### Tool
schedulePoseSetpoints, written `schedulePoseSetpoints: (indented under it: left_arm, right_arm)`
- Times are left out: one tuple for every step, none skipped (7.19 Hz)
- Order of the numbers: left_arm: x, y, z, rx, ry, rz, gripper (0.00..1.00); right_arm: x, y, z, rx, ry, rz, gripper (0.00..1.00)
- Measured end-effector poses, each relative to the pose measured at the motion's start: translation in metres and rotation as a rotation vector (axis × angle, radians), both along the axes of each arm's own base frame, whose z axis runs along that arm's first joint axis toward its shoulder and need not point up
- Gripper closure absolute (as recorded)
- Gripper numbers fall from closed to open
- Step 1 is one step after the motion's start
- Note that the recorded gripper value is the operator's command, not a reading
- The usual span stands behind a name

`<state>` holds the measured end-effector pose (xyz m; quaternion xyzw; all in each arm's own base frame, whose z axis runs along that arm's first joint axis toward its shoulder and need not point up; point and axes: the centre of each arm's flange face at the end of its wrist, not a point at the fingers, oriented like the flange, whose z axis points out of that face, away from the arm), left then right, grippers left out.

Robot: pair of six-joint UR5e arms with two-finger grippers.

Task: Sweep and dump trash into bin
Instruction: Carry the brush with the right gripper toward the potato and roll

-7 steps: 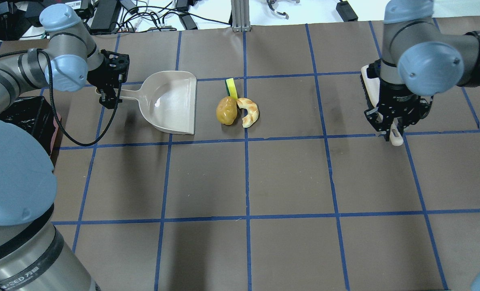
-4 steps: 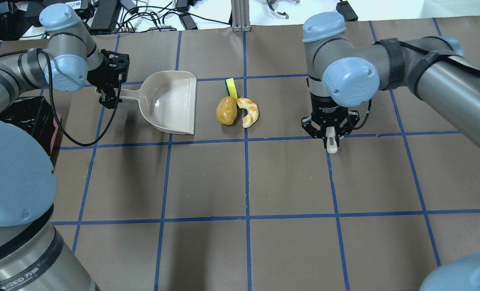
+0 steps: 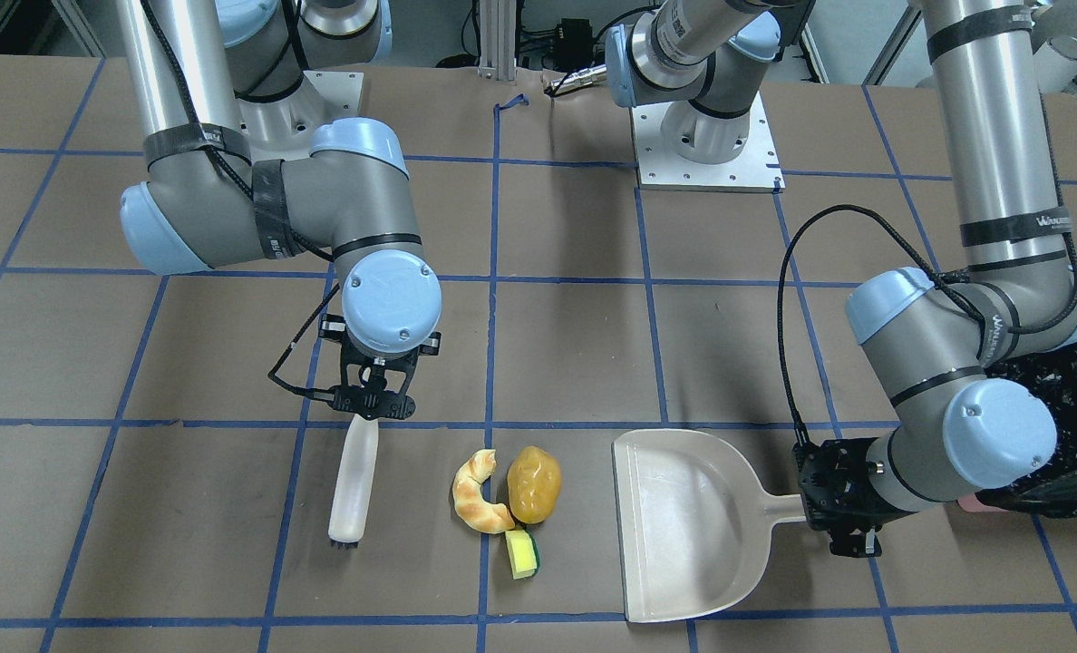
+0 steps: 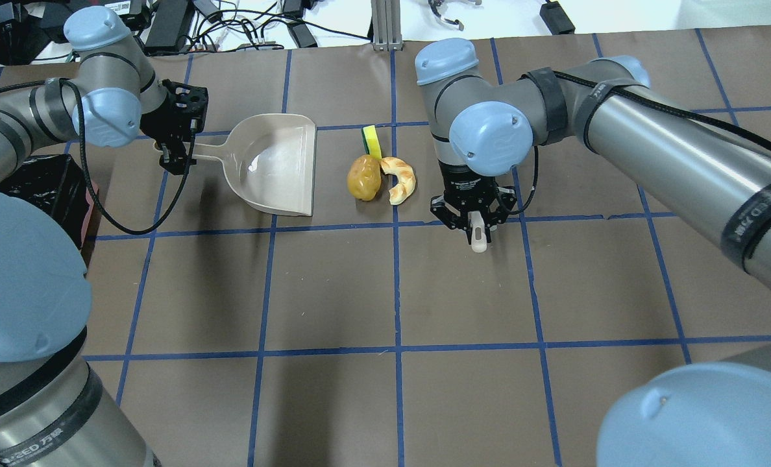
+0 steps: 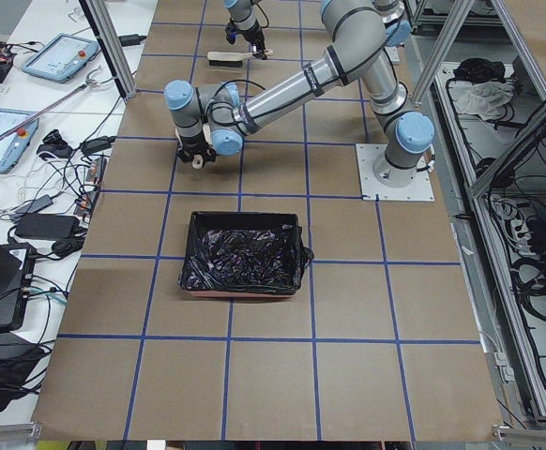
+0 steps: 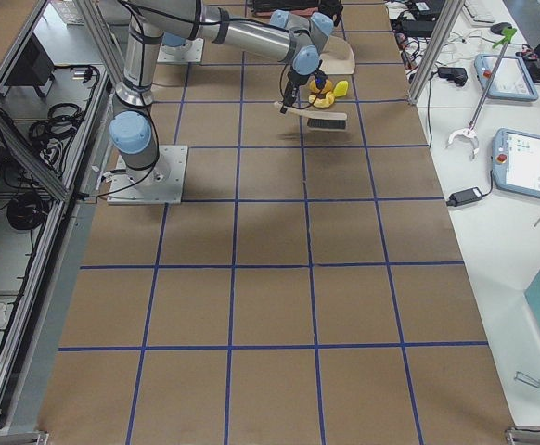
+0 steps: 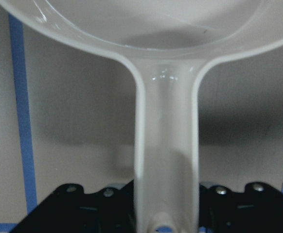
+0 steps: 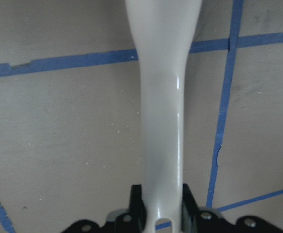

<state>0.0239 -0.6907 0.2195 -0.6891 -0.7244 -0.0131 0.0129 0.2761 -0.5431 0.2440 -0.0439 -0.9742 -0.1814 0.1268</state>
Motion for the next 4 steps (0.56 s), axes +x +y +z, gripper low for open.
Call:
schedulePoseSetpoints:
  left_arm:
    - [0.000,0.000,0.000,-0.001,0.000,0.000,0.99]
    - [0.000,0.000,0.000,-0.002,0.000,0.000,0.99]
    - [0.000,0.000,0.000,-0.003,-0.001,0.000,0.99]
    - [0.000,0.000,0.000,-0.003,0.000,0.000,0.99]
  right_arm:
    - [0.015,-0.003,0.001,0.035,0.021,-0.003,1.00]
    - [0.035,-0.006,0.000,0.050,0.045,-0.003,1.00]
    - [0.054,-0.007,-0.003,0.051,0.064,0.000,1.00]
    - [0.068,-0.004,-0.006,0.043,0.083,0.015,1.00]
